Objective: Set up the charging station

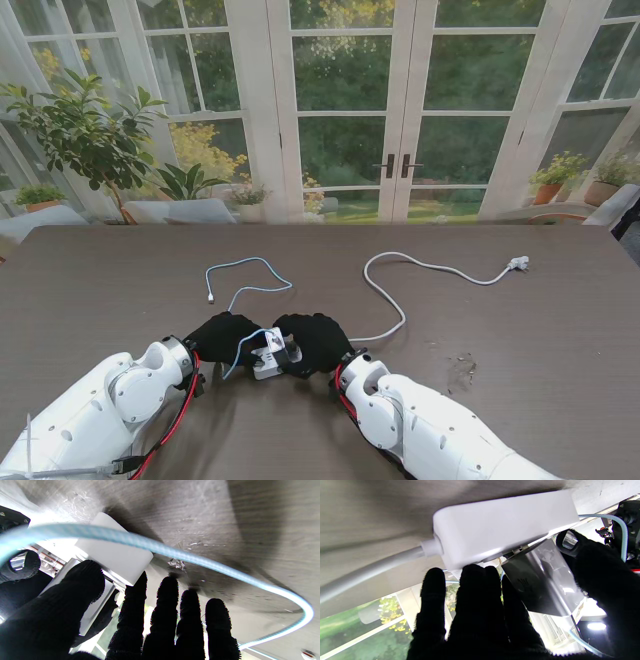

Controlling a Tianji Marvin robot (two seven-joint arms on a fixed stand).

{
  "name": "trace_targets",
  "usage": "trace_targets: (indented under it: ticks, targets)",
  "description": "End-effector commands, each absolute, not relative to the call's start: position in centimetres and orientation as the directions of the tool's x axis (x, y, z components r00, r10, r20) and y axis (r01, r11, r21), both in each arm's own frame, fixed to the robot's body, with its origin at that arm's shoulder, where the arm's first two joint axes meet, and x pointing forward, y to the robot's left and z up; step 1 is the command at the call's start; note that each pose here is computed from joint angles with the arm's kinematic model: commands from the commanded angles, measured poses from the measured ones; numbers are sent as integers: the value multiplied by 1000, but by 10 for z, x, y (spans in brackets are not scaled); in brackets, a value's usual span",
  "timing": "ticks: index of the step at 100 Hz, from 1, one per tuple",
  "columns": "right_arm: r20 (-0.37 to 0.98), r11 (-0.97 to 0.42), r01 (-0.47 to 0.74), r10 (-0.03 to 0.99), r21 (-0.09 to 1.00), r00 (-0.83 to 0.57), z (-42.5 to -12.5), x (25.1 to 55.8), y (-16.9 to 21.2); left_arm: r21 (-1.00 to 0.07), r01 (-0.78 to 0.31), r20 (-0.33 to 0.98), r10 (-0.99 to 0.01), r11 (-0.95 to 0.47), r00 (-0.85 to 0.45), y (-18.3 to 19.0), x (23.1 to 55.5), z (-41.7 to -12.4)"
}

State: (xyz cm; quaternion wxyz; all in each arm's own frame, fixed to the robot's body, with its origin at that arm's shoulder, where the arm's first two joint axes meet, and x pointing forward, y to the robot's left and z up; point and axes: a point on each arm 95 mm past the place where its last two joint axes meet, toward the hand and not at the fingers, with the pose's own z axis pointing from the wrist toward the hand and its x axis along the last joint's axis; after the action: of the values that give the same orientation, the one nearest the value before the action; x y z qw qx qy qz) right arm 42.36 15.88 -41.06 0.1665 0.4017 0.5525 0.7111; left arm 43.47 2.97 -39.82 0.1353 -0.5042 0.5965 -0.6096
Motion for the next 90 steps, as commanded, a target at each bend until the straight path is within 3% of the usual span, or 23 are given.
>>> trace_targets:
  ticks: [1, 90]
  targets:
    - [388, -305, 241, 686, 921, -615, -422, 417, 158, -843, -490, 460, -771, -223, -440, 30, 424, -414]
    - [444, -366, 253, 696, 895, -564, -408, 424, 157, -837, -503, 466, -765, -217, -445, 29, 423, -414]
